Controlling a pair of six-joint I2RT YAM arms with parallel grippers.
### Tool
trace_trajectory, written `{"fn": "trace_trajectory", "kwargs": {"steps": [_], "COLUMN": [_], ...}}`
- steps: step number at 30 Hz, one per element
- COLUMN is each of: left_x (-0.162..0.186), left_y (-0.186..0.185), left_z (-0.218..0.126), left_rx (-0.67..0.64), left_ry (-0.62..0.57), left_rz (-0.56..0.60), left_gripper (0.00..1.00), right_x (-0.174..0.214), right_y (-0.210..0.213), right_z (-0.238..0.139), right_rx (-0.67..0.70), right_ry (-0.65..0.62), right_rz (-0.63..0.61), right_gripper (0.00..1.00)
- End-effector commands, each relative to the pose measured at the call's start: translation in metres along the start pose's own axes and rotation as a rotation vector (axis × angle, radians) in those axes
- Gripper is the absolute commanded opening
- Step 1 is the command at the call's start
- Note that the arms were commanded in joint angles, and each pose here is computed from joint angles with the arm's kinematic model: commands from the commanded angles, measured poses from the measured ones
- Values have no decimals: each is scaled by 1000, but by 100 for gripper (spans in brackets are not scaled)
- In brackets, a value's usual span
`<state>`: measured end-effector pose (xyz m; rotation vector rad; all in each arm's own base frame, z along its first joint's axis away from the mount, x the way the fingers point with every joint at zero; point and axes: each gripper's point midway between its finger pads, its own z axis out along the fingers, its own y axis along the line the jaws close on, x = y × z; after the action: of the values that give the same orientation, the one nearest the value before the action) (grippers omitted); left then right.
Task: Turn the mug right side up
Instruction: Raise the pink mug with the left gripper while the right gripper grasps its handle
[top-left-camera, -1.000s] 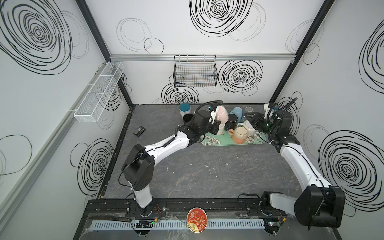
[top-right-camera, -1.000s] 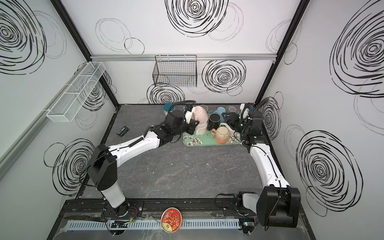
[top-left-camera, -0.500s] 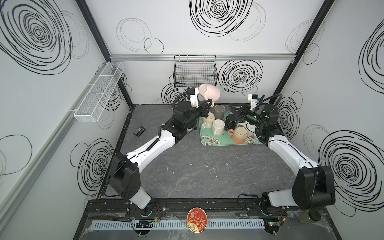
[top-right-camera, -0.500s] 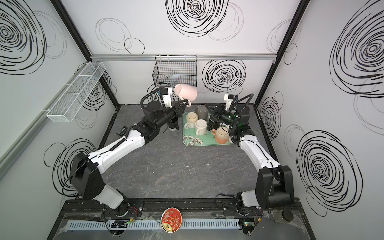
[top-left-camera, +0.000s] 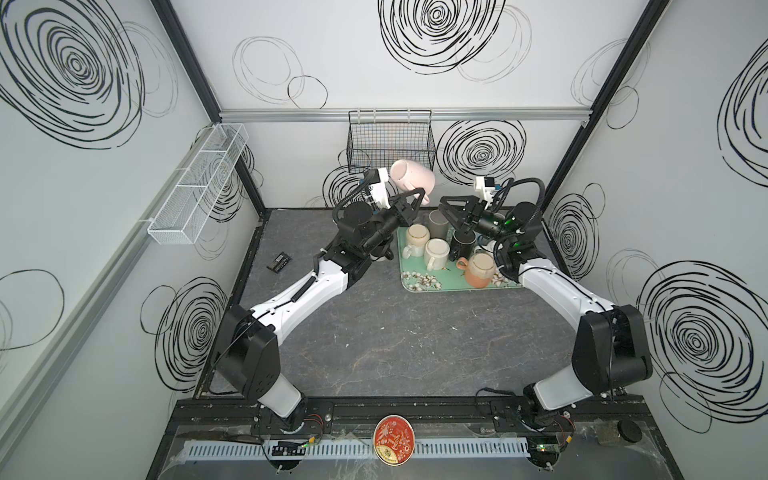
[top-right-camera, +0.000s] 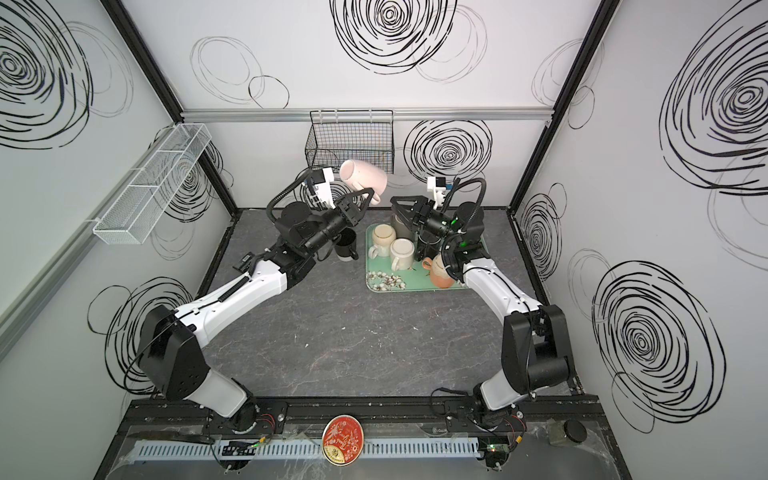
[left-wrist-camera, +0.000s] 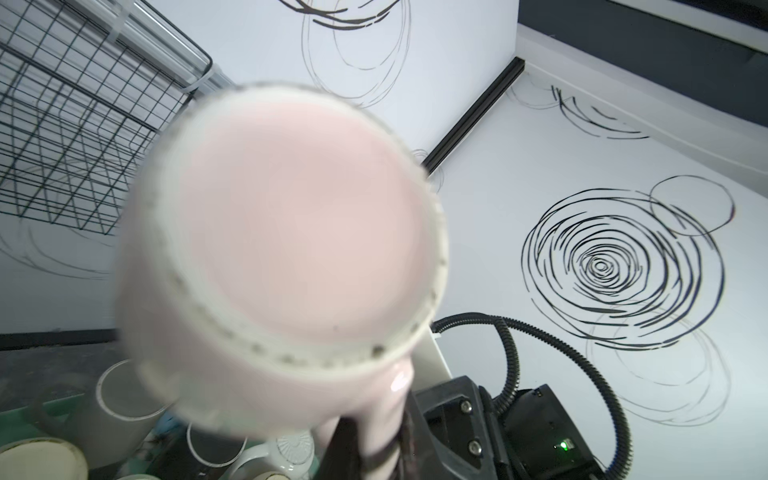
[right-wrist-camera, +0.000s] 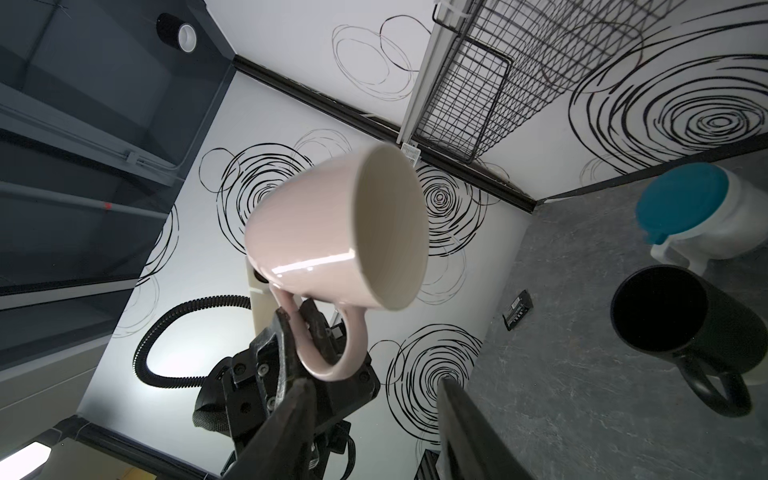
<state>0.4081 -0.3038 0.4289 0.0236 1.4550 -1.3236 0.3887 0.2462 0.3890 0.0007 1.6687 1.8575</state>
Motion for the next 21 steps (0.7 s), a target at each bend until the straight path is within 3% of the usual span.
{"fn": "trace_trajectory", "kwargs": {"steps": [1,13,19,21], "left_x": [-39,-27,-10,-4], "left_y": [-46,-26,-13,-11], "left_z": [-7,-8,-2,0], "left_rx": [182,169,150,153], "left_ry": [-119,-96,-48,-33], "left_rz": [-17,-76,-121,-133], "left_gripper": [0,0,0,0], "right_x": [0,6,27,33], "right_y": [32,27,-7,-8], "right_z": [10,20,-1,-5], "right_rx": [-94,-76,176,186], "right_ry": [30,79,81,99], "right_rz": [-53,-66,-240,-263], "right_gripper": [50,41,39,39]}}
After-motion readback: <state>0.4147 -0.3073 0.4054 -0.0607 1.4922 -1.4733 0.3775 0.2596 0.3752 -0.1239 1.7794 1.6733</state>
